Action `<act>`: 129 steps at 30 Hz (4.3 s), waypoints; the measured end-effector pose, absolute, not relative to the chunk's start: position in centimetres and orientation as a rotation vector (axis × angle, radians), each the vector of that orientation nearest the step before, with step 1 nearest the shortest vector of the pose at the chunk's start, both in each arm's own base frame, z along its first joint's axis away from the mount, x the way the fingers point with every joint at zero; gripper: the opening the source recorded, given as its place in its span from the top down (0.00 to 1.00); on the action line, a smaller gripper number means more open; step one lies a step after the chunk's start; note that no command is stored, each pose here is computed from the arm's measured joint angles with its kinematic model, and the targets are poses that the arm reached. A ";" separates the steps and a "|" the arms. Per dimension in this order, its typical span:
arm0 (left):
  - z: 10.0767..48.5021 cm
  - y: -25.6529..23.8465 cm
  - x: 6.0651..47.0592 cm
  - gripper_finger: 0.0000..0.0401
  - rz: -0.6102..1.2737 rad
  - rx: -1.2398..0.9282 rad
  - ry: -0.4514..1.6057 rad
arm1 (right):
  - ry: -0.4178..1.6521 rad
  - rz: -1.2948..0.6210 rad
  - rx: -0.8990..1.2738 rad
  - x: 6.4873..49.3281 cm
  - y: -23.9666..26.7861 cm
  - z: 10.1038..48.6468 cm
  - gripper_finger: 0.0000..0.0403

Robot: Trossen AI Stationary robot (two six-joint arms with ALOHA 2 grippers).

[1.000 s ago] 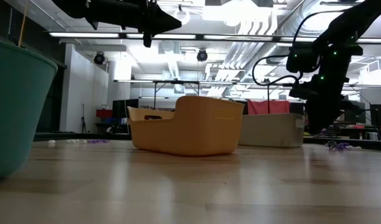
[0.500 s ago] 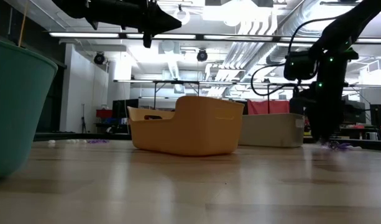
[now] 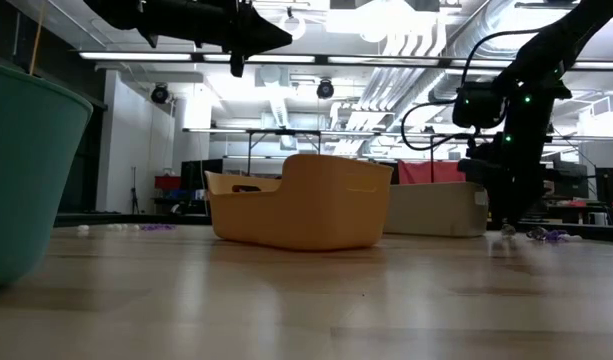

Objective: Sort Halloween decoration
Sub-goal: Put the black skull toy into the green bin

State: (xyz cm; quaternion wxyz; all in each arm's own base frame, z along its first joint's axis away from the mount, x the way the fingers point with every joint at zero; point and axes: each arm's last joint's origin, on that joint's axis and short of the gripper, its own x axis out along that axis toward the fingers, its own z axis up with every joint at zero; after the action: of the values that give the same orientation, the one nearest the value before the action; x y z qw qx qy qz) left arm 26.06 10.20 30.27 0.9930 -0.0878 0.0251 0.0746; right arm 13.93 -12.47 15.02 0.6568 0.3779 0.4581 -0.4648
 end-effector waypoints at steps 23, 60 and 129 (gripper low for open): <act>30.3 10.2 26.1 1.00 0.149 -0.176 0.050 | 1.139 -1.026 0.840 14.4 -12.9 13.4 0.68; 34.9 10.2 20.8 1.00 0.226 -0.072 -0.110 | 0.597 -0.646 0.893 13.5 -8.1 21.9 0.90; 34.6 6.9 21.2 1.00 0.145 0.009 -0.022 | 0.397 0.188 0.290 36.2 0.2 27.6 0.90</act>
State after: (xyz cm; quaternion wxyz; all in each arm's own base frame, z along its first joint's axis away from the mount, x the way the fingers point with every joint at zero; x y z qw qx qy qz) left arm 21.16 6.93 34.62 0.9973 0.0043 -0.0110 0.0726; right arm 36.17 0.24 27.65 0.9656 0.1434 0.1961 0.0930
